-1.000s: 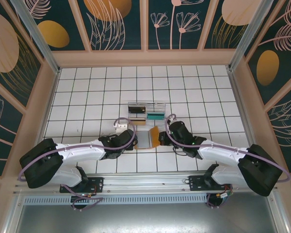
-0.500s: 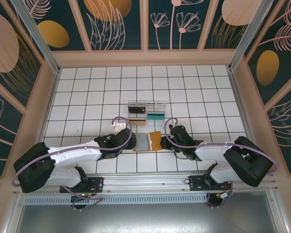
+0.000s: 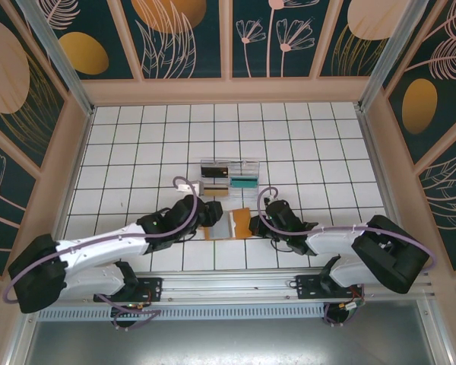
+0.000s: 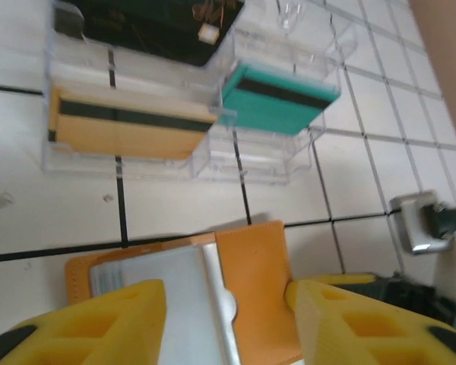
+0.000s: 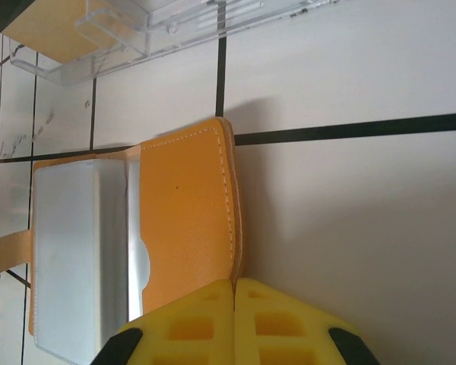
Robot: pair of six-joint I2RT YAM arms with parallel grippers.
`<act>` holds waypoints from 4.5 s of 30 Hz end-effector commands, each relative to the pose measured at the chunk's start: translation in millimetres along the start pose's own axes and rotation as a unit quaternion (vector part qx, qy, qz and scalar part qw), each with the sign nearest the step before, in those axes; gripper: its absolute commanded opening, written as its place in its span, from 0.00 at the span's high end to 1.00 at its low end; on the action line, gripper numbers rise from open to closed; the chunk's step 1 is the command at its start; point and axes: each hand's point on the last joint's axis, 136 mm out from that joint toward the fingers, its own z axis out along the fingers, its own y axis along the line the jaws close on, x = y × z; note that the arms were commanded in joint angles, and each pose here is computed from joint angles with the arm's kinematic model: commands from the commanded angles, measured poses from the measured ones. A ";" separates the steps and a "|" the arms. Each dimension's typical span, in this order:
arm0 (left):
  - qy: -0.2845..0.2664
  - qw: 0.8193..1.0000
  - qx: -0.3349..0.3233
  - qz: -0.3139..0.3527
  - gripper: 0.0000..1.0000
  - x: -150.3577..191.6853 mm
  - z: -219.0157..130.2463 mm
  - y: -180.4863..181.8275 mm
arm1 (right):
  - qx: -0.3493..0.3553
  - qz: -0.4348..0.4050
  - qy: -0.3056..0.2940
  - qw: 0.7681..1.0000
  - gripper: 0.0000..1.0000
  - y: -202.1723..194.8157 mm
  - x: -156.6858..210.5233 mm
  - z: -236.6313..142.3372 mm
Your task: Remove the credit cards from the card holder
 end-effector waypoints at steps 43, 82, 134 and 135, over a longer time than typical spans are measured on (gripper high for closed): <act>0.104 0.994 -0.040 -0.009 0.64 65.7 31.3 41.8 | 0.007 -0.002 -0.001 1.000 1.00 -1.0 5.7 3.1; 0.130 0.988 0.087 0.014 0.58 63.3 54.9 -48.0 | 0.011 -0.008 0.000 1.000 1.00 0.6 6.2 4.4; 0.100 0.990 -0.103 0.003 0.61 67.7 24.7 56.0 | 0.011 -0.006 0.005 1.000 1.00 0.4 9.4 7.8; 0.100 0.990 -0.104 0.004 0.61 67.9 24.7 56.2 | 0.012 -0.006 0.005 1.000 1.00 -0.2 9.3 7.9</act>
